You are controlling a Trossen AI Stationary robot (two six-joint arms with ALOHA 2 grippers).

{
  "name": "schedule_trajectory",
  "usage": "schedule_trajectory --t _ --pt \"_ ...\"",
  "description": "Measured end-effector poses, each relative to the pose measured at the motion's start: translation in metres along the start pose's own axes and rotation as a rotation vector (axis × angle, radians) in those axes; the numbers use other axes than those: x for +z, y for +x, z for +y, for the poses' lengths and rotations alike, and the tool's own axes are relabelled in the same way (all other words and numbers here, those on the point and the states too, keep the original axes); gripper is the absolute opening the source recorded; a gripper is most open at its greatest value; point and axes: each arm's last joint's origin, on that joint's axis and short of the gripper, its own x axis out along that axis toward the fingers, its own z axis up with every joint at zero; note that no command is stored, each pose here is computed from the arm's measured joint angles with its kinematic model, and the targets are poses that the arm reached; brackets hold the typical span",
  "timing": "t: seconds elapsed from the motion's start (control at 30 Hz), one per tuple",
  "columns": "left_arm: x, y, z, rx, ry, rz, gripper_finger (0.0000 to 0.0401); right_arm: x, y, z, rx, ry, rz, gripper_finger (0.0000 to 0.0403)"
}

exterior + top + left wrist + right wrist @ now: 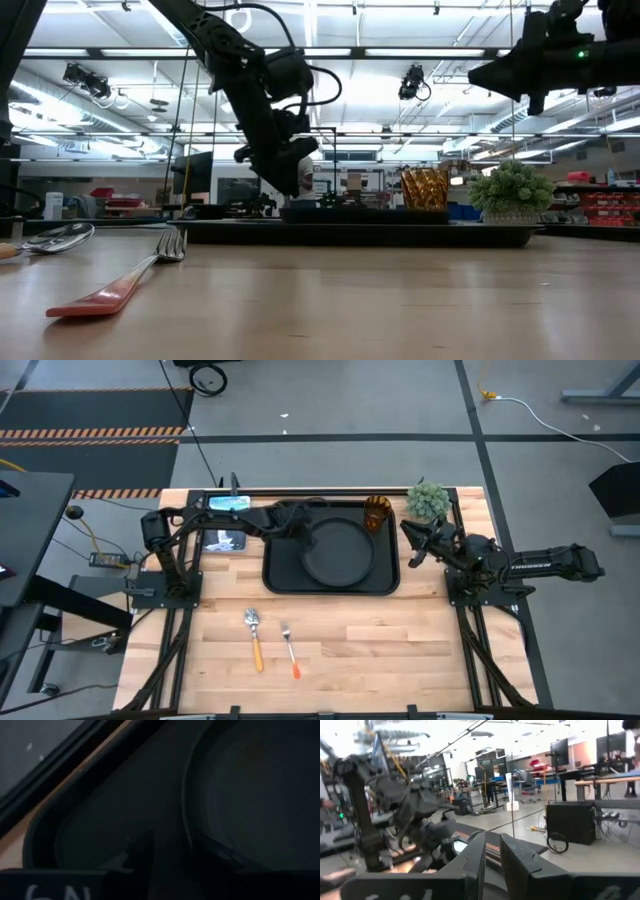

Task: Pick and place plate/cup/fork/spoon on tray
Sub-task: Put the black plate on the black serving tray below the orange cup

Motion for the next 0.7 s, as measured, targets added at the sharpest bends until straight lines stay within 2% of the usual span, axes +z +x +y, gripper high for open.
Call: schedule_trajectory --t 0.23,0.7 --pt "-0.002 -0.004 -0.010 -0.021 0.083 -0.006 0.0144 0.007 0.000 0.000 0.006 0.104 -0.063 0.0064" --pt "-0.010 -0.012 -0.009 -0.008 0.125 0.081 0.0144 0.013 -0.001 0.001 0.032 0.121 -0.123 0.0064"
